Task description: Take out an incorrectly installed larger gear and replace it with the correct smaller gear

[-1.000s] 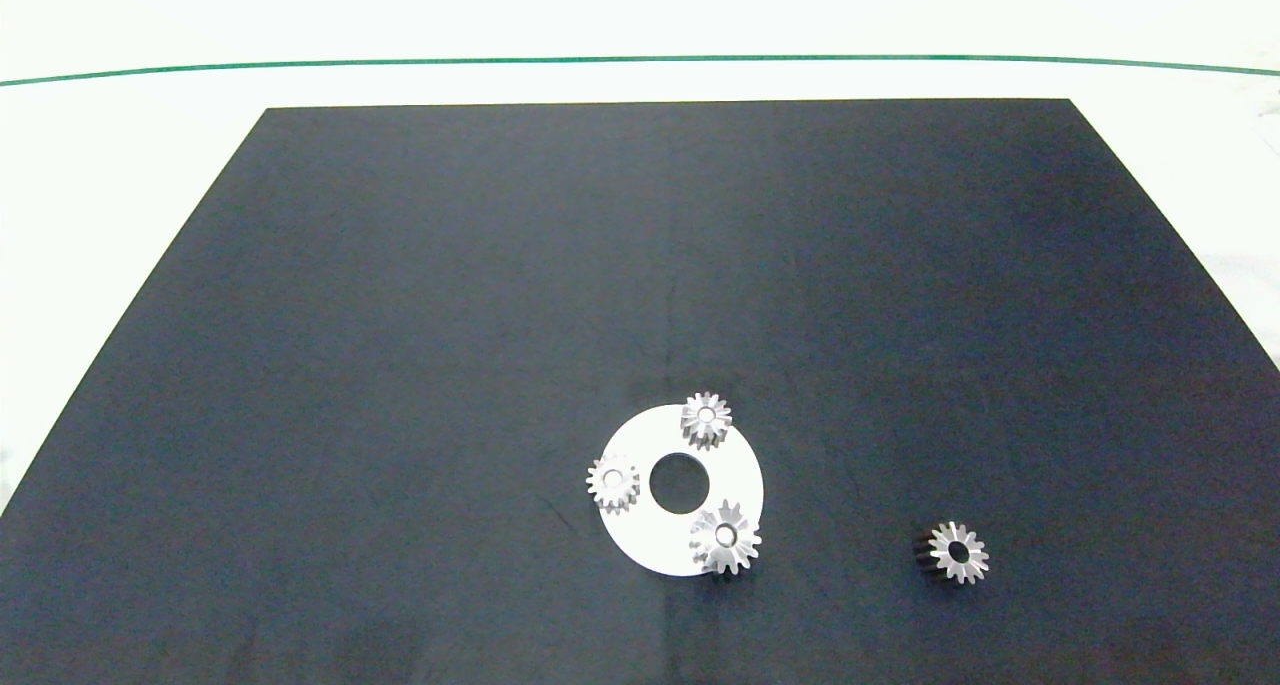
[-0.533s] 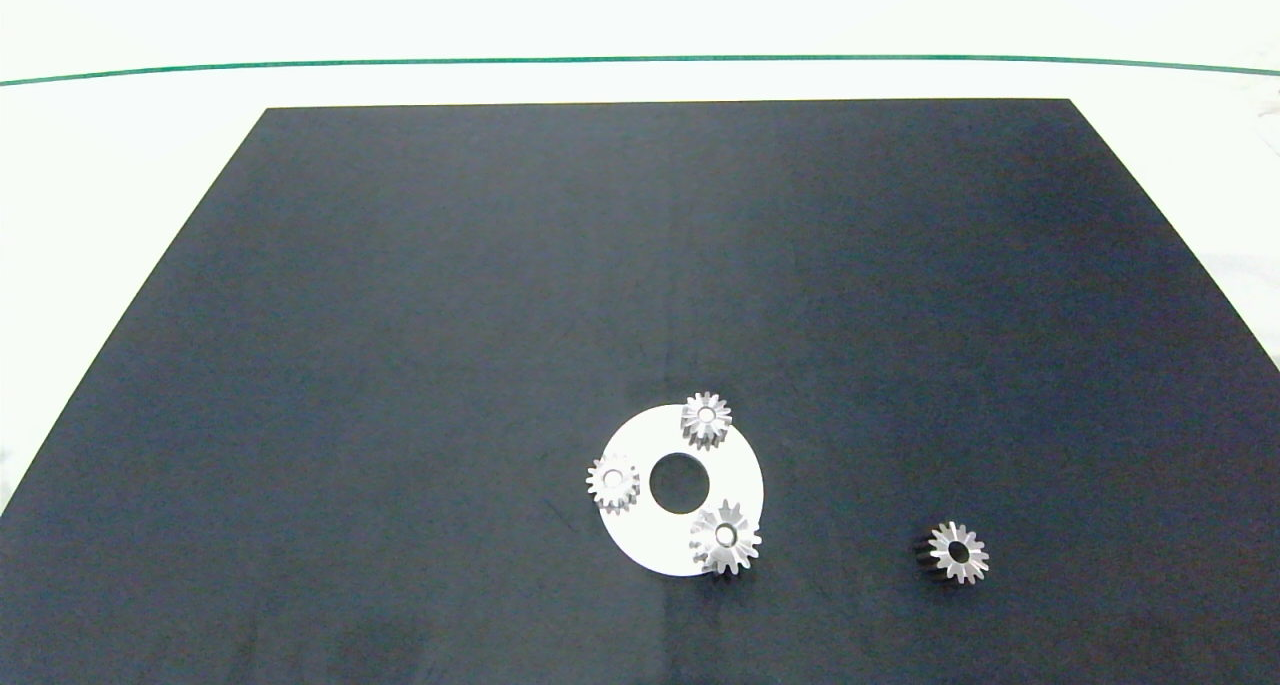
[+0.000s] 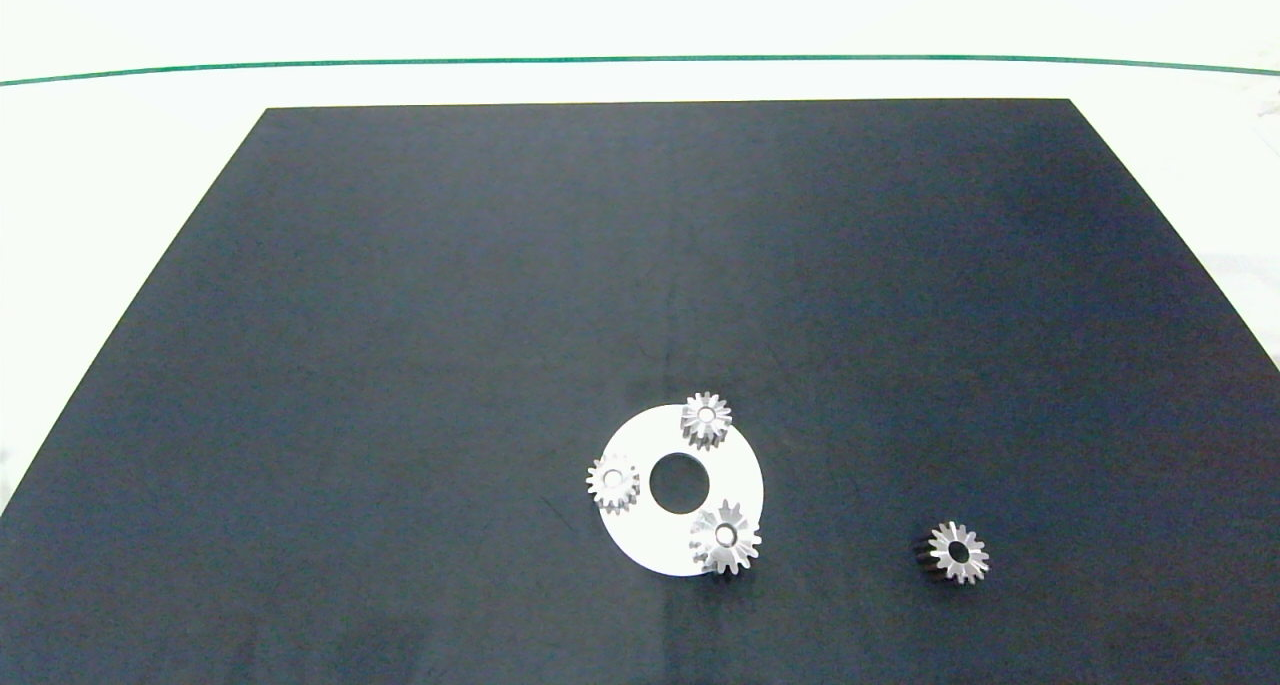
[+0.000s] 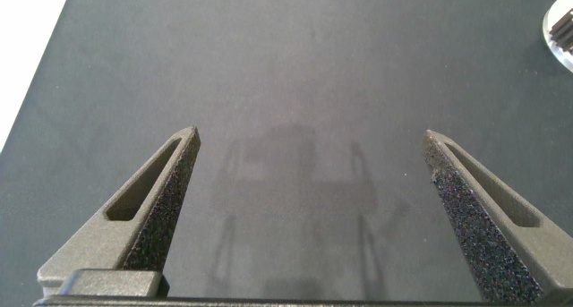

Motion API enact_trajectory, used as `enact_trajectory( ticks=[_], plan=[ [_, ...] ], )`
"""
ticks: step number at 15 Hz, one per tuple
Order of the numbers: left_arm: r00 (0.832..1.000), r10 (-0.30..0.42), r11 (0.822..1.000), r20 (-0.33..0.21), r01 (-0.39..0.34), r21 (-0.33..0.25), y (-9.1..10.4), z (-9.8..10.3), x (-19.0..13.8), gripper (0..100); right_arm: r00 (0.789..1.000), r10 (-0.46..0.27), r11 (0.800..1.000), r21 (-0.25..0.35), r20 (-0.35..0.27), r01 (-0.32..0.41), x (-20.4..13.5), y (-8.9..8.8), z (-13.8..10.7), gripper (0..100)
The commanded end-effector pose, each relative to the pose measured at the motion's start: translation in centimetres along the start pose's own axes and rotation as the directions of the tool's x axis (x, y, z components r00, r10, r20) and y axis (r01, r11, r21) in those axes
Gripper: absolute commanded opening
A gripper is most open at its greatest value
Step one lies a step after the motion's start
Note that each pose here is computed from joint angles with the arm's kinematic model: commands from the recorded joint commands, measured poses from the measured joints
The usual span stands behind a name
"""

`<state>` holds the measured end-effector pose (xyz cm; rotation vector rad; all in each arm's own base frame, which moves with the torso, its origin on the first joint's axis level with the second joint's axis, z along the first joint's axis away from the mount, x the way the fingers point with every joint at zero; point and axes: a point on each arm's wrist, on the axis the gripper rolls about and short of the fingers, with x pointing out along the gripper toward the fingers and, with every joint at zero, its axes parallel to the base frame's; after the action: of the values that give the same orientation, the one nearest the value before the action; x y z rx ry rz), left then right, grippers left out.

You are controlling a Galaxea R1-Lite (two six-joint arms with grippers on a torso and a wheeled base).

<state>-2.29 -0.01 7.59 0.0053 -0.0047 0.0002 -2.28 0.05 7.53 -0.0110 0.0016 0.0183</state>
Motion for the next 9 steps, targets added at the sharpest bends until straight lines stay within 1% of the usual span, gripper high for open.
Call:
enact_trajectory(
  ticks=[1, 4, 7, 8, 9],
  plan=[
    [1.000, 0.000, 1.000, -0.003, 0.000, 0.002, 0.0, 0.1, 0.0, 100, 1.000, -0.004, 1.000, -0.003, -0.003, 0.004, 0.0, 0.0, 0.0, 100],
    [1.000, 0.001, 1.000, -0.029, -0.001, 0.005, 0.0, 0.2, 0.2, 100, 1.000, -0.008, 1.000, -0.009, -0.005, 0.007, 0.0, 0.0, 0.0, 100],
    [0.999, 0.004, 1.000, -0.037, -0.004, 0.007, 0.0, 0.2, 0.3, 100, 1.000, -0.010, 1.000, -0.019, -0.021, 0.010, 0.0, 0.0, 0.0, 100],
    [1.000, 0.001, 1.000, -0.031, -0.001, 0.007, 0.0, 0.4, 0.2, 100, 1.000, -0.012, 1.000, -0.025, -0.028, 0.011, -0.1, 0.0, 0.1, 100],
    [1.000, 0.000, 1.000, -0.028, 0.001, 0.008, 0.0, 1.8, -0.1, 100, 0.999, -0.013, 0.999, -0.031, -0.038, 0.012, -0.2, 0.0, 0.4, 100]
  ],
)
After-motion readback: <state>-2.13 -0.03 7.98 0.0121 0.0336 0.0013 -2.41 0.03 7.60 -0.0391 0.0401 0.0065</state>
